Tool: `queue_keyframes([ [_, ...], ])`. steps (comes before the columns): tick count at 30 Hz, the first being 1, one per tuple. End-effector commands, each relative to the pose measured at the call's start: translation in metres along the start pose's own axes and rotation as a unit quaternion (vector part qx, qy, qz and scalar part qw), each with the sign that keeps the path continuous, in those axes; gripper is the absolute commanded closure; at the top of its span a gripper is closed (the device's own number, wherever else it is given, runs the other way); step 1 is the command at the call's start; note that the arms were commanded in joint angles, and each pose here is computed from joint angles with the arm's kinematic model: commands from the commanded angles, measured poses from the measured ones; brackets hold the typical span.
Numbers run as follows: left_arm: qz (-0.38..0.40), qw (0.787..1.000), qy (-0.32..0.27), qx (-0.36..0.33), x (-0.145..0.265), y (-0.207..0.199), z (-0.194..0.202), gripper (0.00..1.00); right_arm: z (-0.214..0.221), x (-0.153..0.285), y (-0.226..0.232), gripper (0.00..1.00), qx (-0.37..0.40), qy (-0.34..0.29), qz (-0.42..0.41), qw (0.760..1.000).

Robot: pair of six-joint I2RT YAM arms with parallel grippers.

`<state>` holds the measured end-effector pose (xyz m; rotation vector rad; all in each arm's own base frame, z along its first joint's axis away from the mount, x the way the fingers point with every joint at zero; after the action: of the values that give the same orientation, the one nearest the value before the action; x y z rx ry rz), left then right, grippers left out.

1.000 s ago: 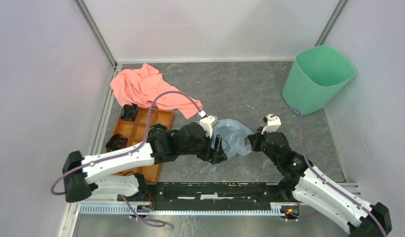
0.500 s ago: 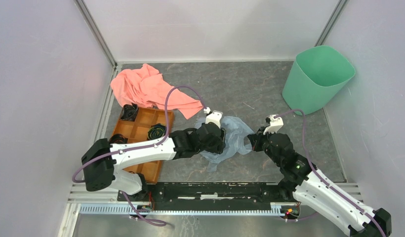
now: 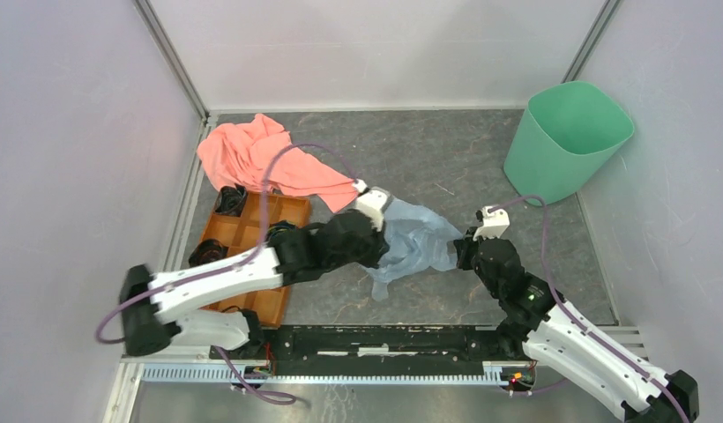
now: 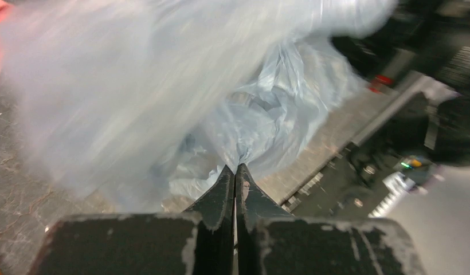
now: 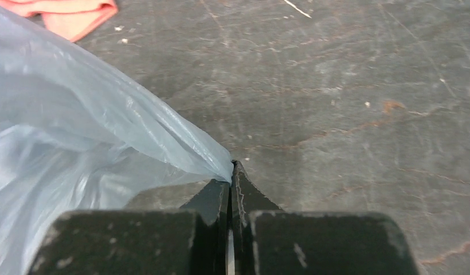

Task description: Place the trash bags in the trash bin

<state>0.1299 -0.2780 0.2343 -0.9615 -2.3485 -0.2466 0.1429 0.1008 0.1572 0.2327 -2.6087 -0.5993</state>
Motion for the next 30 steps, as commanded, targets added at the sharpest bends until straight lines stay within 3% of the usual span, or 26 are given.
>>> queue_keyframes([
  [1, 0.076, 0.994, -0.075, -0.026, 0.08, 0.013, -0.011, 0.98, 0.0, -0.006, -0.016, 1.0, 0.035, -0.019, 0.07, 0.997],
  [6, 0.124, 0.978, -0.167, 0.009, 0.15, 0.027, -0.016, 0.98, 0.005, -0.014, -0.015, 1.0, 0.054, 0.0, 0.059, 0.997],
  [13, 0.231, 0.927, -0.292, 0.034, 0.215, 0.023, -0.046, 0.98, 0.016, -0.016, -0.006, 1.0, 0.095, 0.066, -0.012, 0.993],
  [17, 0.216, 0.932, -0.29, 0.035, 0.21, 0.018, -0.067, 0.98, 0.032, -0.012, 0.007, 0.99, 0.119, 0.144, -0.118, 0.975],
  [19, 0.175, 0.945, -0.27, 0.062, 0.196, 0.018, -0.08, 0.98, 0.033, -0.009, 0.012, 0.98, 0.123, 0.17, -0.146, 0.967],
  [21, 0.117, 0.958, -0.244, 0.098, 0.183, 0.019, -0.093, 0.98, 0.024, -0.005, 0.012, 0.85, 0.125, 0.166, -0.12, 0.971],
  [25, 0.025, 0.974, -0.185, 0.127, 0.15, 0.02, -0.101, 0.98, -0.01, 0.005, 0.02, 0.5, 0.128, 0.12, -0.077, 0.981],
  [30, -0.025, 0.982, -0.143, 0.121, 0.12, 0.018, -0.096, 0.98, -0.059, 0.02, 0.029, 0.35, 0.145, 0.068, -0.005, 0.987],
])
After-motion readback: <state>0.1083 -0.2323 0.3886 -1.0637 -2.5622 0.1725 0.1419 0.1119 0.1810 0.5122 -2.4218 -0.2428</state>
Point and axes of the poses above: each gripper's point midway between its finger pads, its own x axis back along the fingers, its own y axis along the line the jaws close on, z = x × y, the point moved 9 cm from there along x, back along the fingers, and after that the axes turned 15 degrees about -x, right-handed, at the moved point
